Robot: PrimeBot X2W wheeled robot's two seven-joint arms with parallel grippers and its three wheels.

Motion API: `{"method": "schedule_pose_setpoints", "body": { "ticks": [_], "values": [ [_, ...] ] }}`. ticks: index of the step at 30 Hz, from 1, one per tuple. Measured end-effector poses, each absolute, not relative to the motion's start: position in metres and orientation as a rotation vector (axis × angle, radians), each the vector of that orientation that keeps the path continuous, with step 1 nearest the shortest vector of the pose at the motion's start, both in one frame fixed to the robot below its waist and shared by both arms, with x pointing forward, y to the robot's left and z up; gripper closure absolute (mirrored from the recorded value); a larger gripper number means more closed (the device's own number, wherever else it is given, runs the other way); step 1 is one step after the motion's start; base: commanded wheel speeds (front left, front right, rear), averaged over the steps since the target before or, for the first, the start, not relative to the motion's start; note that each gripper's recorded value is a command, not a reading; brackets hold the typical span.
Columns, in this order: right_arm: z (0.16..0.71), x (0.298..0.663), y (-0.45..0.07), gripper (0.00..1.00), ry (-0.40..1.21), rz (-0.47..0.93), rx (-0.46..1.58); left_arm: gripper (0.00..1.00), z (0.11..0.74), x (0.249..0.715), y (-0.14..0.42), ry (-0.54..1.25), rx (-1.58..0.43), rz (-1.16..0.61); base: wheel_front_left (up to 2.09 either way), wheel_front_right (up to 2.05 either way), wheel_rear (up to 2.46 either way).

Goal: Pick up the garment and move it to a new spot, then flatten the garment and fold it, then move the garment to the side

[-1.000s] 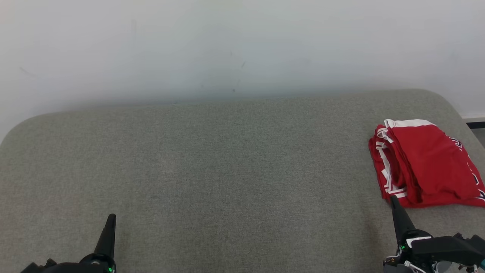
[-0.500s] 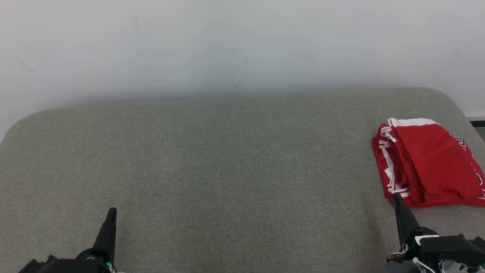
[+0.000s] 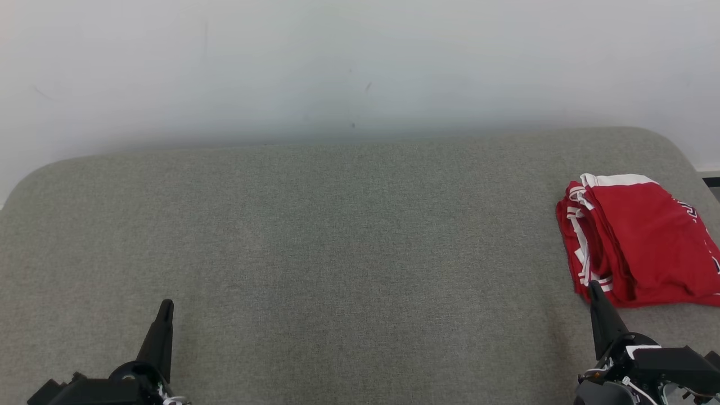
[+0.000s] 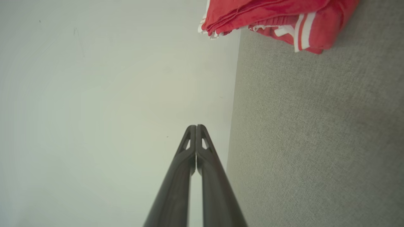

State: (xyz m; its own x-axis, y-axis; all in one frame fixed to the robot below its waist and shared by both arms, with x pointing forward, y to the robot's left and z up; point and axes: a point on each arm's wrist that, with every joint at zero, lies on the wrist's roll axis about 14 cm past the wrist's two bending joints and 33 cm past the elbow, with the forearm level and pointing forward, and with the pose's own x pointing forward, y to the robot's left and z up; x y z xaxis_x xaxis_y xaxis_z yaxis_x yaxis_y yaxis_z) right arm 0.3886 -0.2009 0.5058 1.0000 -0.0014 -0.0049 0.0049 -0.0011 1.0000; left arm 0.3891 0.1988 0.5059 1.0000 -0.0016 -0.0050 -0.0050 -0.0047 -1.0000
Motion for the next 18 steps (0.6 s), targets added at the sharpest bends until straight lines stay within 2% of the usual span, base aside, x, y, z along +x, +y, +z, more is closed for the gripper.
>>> {"method": "schedule_pose_setpoints", "body": {
  "ticks": [18],
  "values": [
    [0.507,0.3893,-0.2008,1.0,0.0,-0.002,1.572,1.0,0.5062,0.3893,0.1989,0.004,-1.576,0.002,0.0,0.0,0.0]
  ]
}}
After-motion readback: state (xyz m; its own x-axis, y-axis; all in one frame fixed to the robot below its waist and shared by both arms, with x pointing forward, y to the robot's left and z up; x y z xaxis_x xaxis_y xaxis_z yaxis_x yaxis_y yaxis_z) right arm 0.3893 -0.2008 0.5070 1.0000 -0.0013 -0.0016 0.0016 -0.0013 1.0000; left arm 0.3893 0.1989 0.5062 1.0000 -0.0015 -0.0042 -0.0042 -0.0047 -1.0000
